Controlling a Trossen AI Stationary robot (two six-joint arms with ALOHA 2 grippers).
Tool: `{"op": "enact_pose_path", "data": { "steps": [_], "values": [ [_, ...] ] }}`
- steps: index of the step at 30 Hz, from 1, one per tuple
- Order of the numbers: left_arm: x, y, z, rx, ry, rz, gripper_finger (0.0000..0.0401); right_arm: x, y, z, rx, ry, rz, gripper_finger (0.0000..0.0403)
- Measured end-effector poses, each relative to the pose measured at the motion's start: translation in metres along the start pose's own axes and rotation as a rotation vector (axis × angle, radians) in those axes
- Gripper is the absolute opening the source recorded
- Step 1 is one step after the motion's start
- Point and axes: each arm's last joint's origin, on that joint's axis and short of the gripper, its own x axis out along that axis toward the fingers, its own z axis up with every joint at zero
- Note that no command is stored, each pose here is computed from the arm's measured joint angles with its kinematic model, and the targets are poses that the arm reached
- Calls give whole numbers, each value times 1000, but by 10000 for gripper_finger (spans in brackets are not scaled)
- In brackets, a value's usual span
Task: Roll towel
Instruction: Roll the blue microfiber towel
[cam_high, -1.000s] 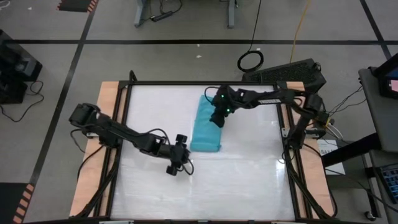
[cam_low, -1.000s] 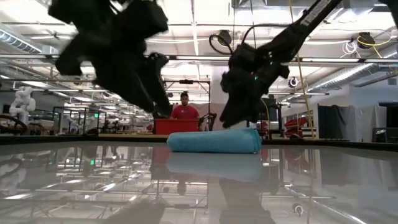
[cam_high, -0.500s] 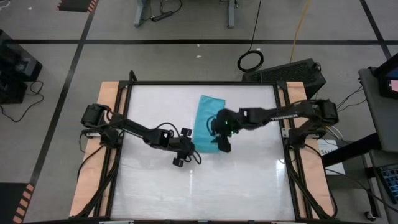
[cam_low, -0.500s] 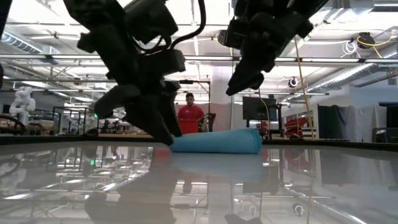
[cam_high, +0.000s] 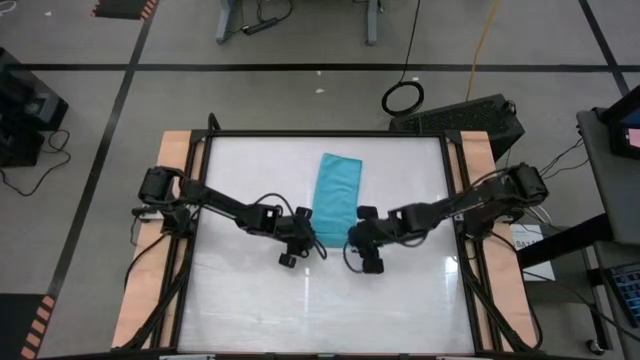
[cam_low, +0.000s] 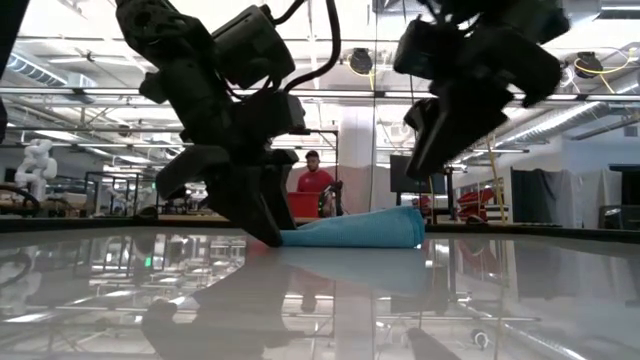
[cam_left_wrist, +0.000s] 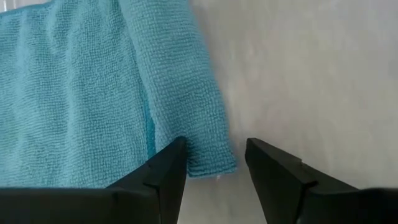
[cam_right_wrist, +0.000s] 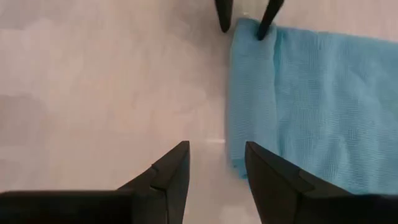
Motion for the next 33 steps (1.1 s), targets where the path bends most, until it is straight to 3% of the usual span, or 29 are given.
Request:
{"op": "enact_pose_path", "data": {
  "steps": [4,9,17,22,33],
  "values": [
    [0,5,-2,-15,-2,-13,170,1,14,-7,-109,-6,-65,173],
    [1,10,-3,-30,-8,-28,131,5,20,-14,-196,-38,-142,195],
    [1,12,-4,-35,-10,-32,78,29,18,-30,-227,-4,-159,196],
    [1,12,-5,-36,-11,-37,55,50,13,-40,-228,65,-243,196],
    [1,13,-5,-36,-11,-45,19,48,0,-32,-162,0,-333,176]
  ]
}}
